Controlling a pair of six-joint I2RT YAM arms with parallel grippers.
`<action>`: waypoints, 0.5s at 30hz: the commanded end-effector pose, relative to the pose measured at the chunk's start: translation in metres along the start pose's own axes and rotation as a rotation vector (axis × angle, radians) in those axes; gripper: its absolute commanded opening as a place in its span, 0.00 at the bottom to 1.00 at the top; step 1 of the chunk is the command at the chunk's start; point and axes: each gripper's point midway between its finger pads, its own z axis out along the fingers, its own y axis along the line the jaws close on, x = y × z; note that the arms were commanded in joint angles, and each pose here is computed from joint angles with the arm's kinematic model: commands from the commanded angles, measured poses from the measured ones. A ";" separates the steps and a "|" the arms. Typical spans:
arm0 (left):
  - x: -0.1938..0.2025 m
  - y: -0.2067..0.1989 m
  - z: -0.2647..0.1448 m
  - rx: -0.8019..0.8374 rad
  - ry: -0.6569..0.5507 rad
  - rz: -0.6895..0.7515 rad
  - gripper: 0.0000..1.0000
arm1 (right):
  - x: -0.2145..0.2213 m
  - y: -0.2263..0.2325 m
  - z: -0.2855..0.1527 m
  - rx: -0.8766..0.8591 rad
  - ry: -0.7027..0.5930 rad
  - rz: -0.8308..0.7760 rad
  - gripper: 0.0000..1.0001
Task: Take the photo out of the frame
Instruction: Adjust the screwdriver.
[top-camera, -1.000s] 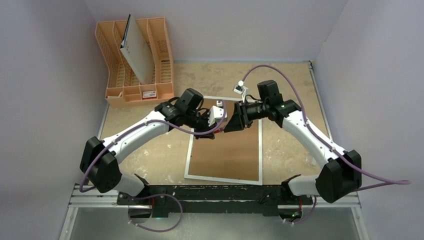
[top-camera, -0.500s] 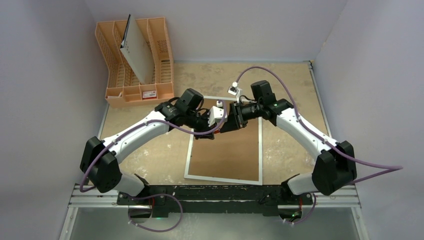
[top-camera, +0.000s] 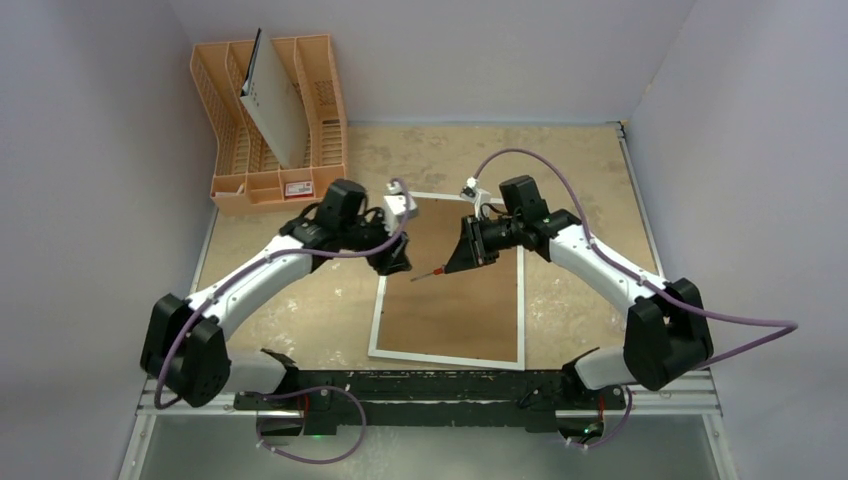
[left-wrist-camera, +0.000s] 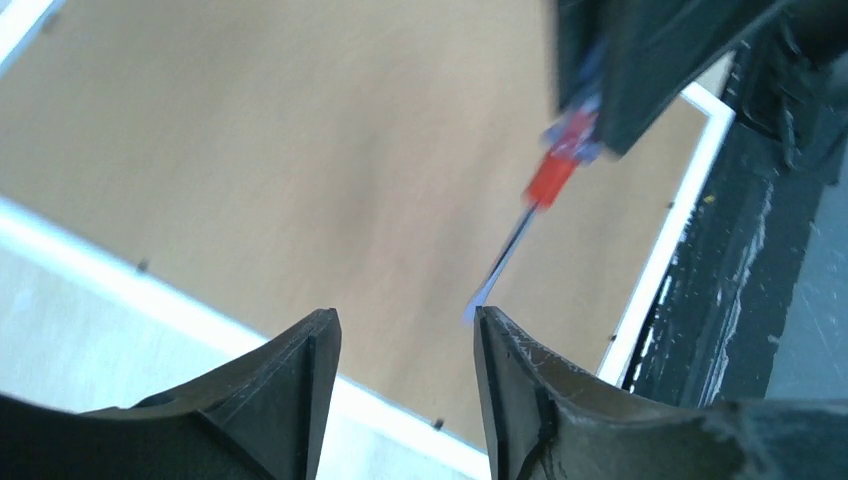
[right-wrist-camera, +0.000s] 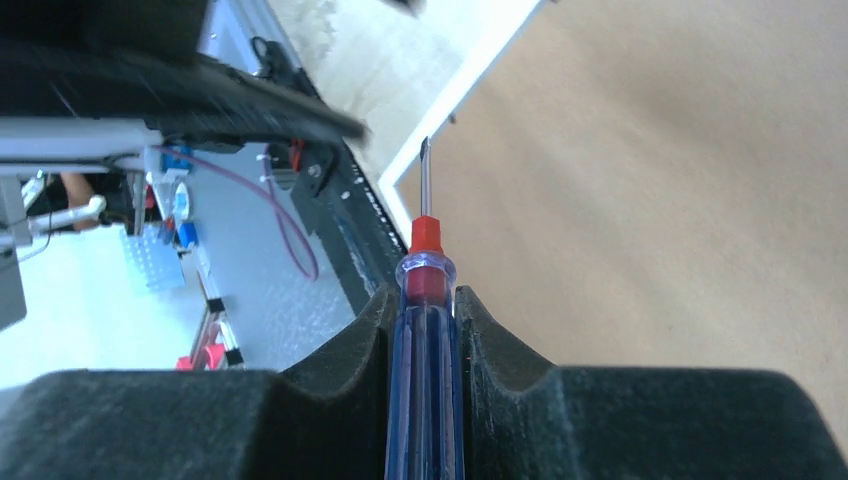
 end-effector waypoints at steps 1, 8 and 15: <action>-0.011 0.026 -0.041 -0.112 -0.240 -0.169 0.56 | -0.004 -0.015 0.002 0.090 -0.088 0.021 0.00; 0.028 0.054 -0.056 -0.297 -0.291 -0.466 0.58 | 0.012 -0.023 0.013 0.092 -0.102 0.098 0.00; 0.083 0.056 -0.038 -0.369 -0.272 -0.764 0.54 | 0.036 -0.003 0.029 0.057 -0.141 0.085 0.00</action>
